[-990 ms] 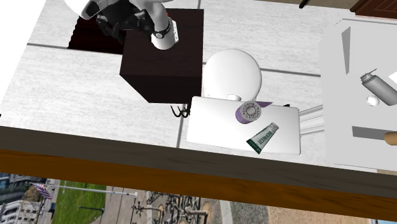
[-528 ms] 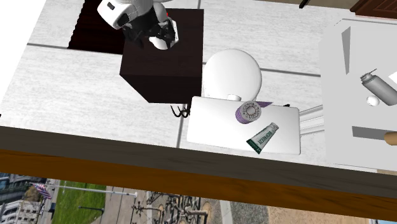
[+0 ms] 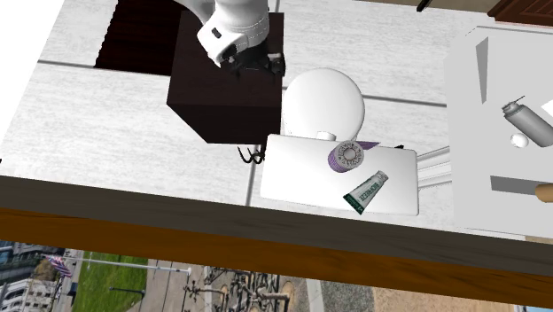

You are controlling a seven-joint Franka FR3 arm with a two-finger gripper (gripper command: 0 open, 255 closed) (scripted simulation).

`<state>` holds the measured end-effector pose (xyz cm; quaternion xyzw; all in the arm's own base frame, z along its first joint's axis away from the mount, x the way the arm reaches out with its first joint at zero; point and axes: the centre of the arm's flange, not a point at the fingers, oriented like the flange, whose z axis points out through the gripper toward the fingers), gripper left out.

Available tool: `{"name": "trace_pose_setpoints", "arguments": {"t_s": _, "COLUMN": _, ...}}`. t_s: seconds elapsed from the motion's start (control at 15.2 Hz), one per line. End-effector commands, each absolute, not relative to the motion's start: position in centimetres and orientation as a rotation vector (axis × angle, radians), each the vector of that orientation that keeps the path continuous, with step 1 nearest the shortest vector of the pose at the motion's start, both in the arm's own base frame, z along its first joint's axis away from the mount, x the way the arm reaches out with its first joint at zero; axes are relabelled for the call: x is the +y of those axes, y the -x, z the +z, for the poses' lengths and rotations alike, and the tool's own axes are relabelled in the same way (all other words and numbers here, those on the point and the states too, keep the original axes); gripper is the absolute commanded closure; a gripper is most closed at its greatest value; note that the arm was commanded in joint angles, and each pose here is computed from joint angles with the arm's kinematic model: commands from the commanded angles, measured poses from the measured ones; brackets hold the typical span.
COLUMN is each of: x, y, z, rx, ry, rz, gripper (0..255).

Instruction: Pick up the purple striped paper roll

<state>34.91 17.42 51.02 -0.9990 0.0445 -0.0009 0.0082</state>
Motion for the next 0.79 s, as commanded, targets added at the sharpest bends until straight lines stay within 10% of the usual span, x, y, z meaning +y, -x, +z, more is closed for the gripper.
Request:
{"name": "trace_pose_setpoints", "arguments": {"t_s": 0.0, "x": 20.2, "y": -35.3, "z": 49.9, "rx": 0.190, "ry": 3.121, "rz": -0.002, "gripper": 0}}
{"name": "trace_pose_setpoints", "arguments": {"t_s": 0.73, "x": 33.2, "y": -40.0, "z": 44.9, "rx": 0.444, "ry": 3.109, "rz": 0.008, "gripper": 0}}
